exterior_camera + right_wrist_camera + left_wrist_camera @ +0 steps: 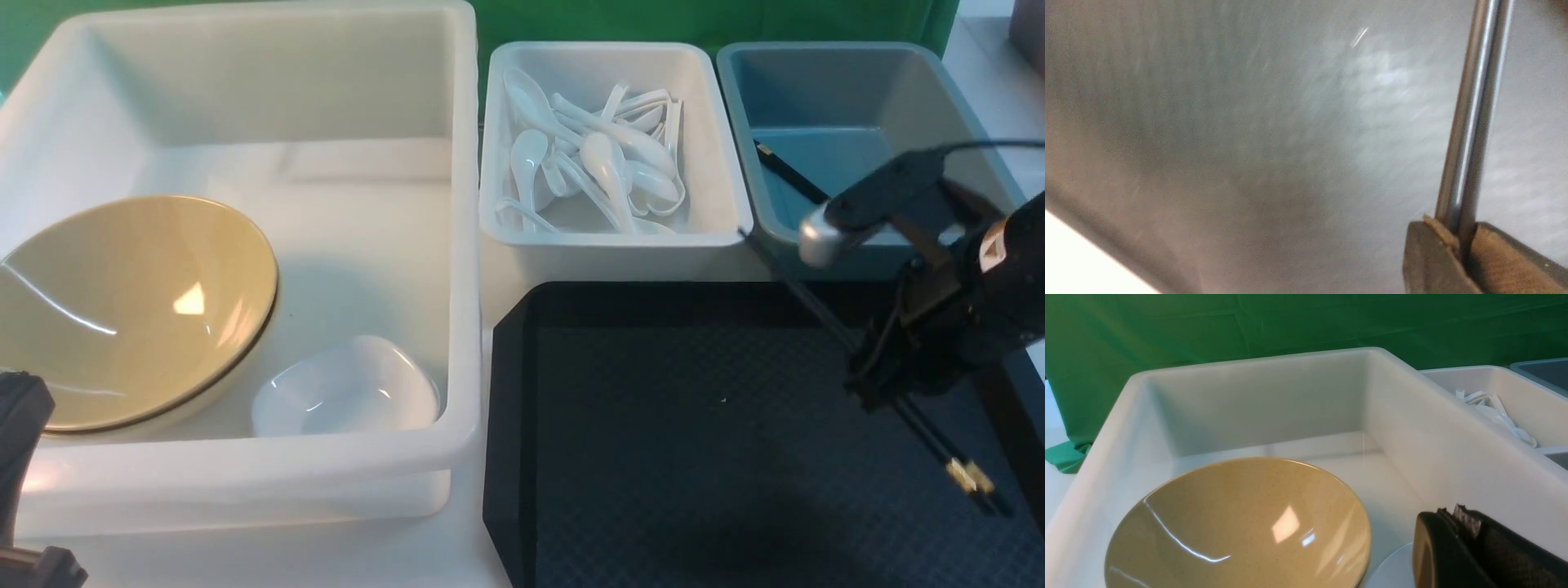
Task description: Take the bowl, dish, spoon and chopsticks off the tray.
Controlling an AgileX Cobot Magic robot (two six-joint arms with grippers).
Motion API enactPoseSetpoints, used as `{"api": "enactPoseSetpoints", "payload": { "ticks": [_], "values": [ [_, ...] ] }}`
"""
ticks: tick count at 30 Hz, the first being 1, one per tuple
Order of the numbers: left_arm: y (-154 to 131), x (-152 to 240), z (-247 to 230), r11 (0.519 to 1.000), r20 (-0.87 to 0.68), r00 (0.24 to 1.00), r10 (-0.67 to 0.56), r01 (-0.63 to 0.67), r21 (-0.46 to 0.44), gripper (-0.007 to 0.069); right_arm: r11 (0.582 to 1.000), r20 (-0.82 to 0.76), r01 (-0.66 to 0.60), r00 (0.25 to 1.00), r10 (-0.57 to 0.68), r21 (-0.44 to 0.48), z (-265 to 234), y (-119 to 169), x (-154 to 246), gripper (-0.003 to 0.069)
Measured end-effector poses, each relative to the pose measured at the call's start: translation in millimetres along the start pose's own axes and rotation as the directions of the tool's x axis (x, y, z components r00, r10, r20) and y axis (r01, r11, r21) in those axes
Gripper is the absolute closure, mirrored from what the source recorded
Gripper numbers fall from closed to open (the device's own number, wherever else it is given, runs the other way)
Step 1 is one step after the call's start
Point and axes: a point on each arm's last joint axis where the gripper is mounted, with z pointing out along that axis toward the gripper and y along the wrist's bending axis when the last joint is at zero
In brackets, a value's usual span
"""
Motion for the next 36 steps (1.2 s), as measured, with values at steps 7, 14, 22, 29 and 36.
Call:
{"api": "enactPoseSetpoints", "payload": {
  "ticks": [7,14,22,29,36],
  "values": [
    [0,0,0,1.000,0.000,1.000,0.000,0.000,0.000,0.0631,0.963,0.577,-0.173,0.817,0.022,0.207,-25,-62,-74,0.0526],
    [0,0,0,1.000,0.000,1.000,0.000,0.000,0.000,0.0631,0.929,0.550,-0.327,0.814,0.185,0.171,69,-122,-100,0.0526],
    [0,0,0,1.000,0.000,1.000,-0.001,0.001,0.000,0.0631,0.899,0.378,-0.409,0.865,0.328,0.155,130,-135,-92,0.0446],
    [0,0,0,1.000,0.000,1.000,-0.005,0.005,0.000,0.0631,0.882,0.356,-0.441,0.861,0.363,0.166,84,-134,-92,0.0323],
    [0,0,0,1.000,0.000,1.000,-0.005,0.005,0.000,0.0631,0.906,0.651,-0.384,0.737,0.184,0.178,-67,-100,-85,0.0476]
  ]
}}
